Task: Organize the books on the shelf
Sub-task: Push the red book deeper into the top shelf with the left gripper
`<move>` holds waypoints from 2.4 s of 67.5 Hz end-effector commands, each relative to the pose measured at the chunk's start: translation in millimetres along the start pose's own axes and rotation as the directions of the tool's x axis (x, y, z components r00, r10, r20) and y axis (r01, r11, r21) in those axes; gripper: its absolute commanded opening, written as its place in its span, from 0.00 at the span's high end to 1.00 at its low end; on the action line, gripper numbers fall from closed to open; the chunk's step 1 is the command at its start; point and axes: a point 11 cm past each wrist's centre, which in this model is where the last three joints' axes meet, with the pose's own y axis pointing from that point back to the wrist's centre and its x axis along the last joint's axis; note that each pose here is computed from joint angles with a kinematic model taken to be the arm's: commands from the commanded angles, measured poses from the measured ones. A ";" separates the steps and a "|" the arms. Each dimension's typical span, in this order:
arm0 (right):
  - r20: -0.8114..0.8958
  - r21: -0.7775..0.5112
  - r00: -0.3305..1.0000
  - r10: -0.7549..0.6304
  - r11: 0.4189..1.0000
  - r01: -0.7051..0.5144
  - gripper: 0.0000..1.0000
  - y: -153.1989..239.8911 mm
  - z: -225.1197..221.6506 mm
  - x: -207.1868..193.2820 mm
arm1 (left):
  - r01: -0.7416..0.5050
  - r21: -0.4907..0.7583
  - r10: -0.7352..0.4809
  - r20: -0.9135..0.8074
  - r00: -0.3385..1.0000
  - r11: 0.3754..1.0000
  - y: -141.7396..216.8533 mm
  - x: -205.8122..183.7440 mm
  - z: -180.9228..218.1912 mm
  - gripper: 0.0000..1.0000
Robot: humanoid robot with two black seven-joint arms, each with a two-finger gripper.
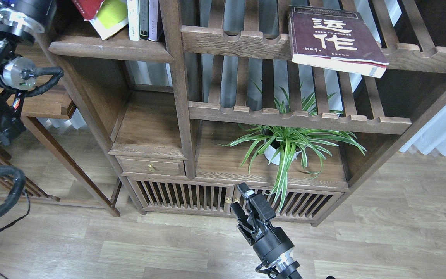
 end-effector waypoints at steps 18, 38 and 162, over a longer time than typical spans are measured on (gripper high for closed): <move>0.001 0.006 1.000 -0.001 1.000 0.001 0.03 0.6 -1.4 -0.2 | 0.055 0.040 -0.057 0.046 0.997 0.998 -3.6 -16.0 -7.8 0.96; 0.001 0.003 1.000 0.000 1.000 0.000 0.03 0.7 -0.4 0.1 | 0.053 0.044 -0.056 0.066 0.996 0.998 -7.1 -14.2 -3.5 0.96; -0.001 0.007 1.000 0.002 1.000 -0.002 0.03 1.3 -1.4 0.7 | -0.007 -0.105 0.014 0.062 0.998 0.994 -35.0 -21.3 52.3 0.28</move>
